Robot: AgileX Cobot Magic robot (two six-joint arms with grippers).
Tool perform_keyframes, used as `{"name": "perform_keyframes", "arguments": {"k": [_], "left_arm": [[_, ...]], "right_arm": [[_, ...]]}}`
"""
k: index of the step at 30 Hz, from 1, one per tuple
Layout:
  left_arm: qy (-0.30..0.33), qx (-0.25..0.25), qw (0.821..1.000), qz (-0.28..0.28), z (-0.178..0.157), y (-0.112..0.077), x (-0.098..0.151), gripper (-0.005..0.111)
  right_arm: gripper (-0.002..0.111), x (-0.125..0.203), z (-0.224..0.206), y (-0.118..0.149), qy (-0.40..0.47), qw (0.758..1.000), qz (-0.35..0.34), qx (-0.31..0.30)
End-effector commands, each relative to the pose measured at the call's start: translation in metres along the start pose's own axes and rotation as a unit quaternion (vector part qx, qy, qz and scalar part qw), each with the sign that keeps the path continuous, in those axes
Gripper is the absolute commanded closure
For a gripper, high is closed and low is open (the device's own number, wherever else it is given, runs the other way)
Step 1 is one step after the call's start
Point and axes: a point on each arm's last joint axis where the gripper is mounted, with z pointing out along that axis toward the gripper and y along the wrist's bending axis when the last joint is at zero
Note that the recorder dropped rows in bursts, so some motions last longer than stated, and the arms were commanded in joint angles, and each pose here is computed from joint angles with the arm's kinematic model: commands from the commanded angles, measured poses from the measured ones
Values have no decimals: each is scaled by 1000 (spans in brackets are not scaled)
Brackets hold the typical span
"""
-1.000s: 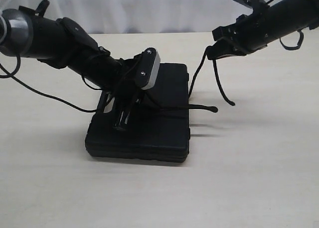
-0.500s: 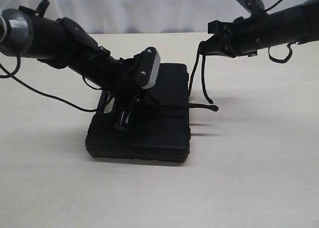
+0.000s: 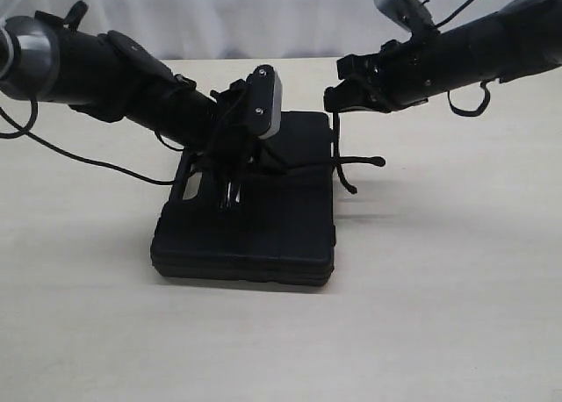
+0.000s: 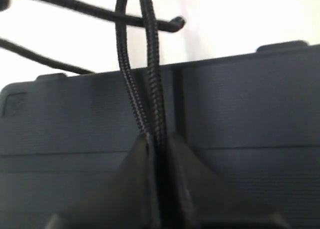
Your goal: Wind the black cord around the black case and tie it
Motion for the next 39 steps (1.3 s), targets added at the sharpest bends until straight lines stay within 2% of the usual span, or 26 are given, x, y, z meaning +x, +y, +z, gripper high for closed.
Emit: {"name": "perform_keyframes", "arguments": {"k": [1, 5, 10, 12, 16, 19, 24, 28, 32, 36, 39], "left_arm": [[3, -30, 1000, -2, -2, 5, -1, 107], [9, -95, 994, -55, -4, 16, 1, 107], [1, -85, 995, -55, -4, 15, -1, 107], [1, -85, 995, -55, -4, 15, -1, 107], [1, -85, 995, -55, -4, 15, -1, 107], [1, -85, 995, -55, -4, 15, -1, 107], [1, -85, 995, -55, -4, 15, -1, 107], [1, -85, 995, -55, -4, 15, -1, 107], [1, -85, 995, -55, -4, 15, -1, 107], [1, -85, 995, -55, -4, 15, -1, 107], [1, -85, 995, -55, -4, 15, -1, 107]], "right_arm": [[104, 4, 0, -4, 20, 1000, -8, 21], [104, 10, -1, -4, 53, 998, -27, 18], [102, 14, -1, -5, 72, 996, -40, 21], [93, 14, -1, -4, 74, 996, -39, 18], [67, 15, -1, -4, 77, 996, -39, 15], [55, 16, -1, -3, 82, 995, -48, 9], [55, 13, -13, 4, 89, 992, -83, 24], [55, 9, -32, 8, 92, 983, -131, 85], [55, 11, -51, 11, 118, 973, -140, 141], [55, 23, -55, 13, 180, 965, -147, 124], [55, 42, -43, 18, 234, 942, -209, 118]]}}
